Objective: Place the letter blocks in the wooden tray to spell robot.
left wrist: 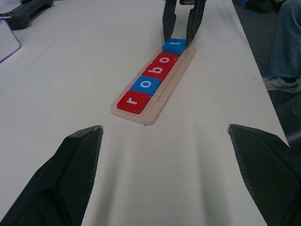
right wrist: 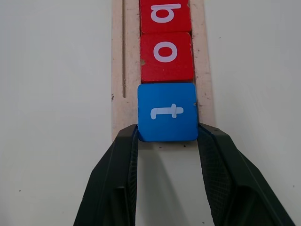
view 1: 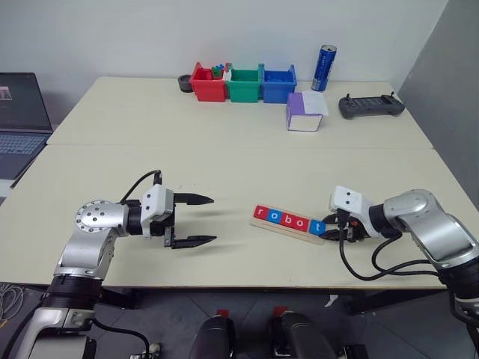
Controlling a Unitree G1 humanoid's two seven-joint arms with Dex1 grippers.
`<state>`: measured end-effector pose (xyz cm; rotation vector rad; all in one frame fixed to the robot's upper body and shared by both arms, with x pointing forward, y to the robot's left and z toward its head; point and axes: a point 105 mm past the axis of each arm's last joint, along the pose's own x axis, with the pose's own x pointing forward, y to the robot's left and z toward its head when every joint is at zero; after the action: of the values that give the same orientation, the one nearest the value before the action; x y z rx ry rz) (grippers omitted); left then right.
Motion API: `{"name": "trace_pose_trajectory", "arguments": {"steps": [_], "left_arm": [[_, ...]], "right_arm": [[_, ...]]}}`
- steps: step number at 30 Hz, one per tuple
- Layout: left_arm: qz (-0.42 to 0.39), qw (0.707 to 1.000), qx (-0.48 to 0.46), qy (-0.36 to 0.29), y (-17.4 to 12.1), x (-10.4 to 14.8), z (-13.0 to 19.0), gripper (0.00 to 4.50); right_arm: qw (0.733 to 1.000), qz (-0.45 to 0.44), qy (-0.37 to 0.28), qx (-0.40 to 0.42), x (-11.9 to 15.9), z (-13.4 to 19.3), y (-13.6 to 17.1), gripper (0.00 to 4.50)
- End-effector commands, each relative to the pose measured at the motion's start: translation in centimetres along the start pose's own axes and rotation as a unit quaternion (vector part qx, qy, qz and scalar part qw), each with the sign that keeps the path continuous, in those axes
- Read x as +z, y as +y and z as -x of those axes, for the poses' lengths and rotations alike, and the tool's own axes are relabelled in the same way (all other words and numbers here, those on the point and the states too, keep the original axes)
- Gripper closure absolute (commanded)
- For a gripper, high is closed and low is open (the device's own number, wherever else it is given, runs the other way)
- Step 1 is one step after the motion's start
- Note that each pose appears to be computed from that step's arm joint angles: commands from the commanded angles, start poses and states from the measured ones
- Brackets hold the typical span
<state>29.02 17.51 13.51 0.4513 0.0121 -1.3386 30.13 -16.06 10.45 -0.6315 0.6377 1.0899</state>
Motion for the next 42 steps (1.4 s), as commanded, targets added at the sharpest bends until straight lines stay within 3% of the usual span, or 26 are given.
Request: {"name": "trace_pose_trajectory", "arguments": {"steps": [1,42], "left_arm": [[-0.018,1.000,0.006,-0.002,0.21,0.70,0.40,0.00],[-0.014,1.000,0.008,0.000,0.00,0.55,0.49,0.00]], "right_arm": [[1.000,0.020,-0.013,0.003,1.23,0.30,0.21,3.04],[1.000,0.024,-0.009,0.001,1.47,-0.44,-0.30,3.04]]}}
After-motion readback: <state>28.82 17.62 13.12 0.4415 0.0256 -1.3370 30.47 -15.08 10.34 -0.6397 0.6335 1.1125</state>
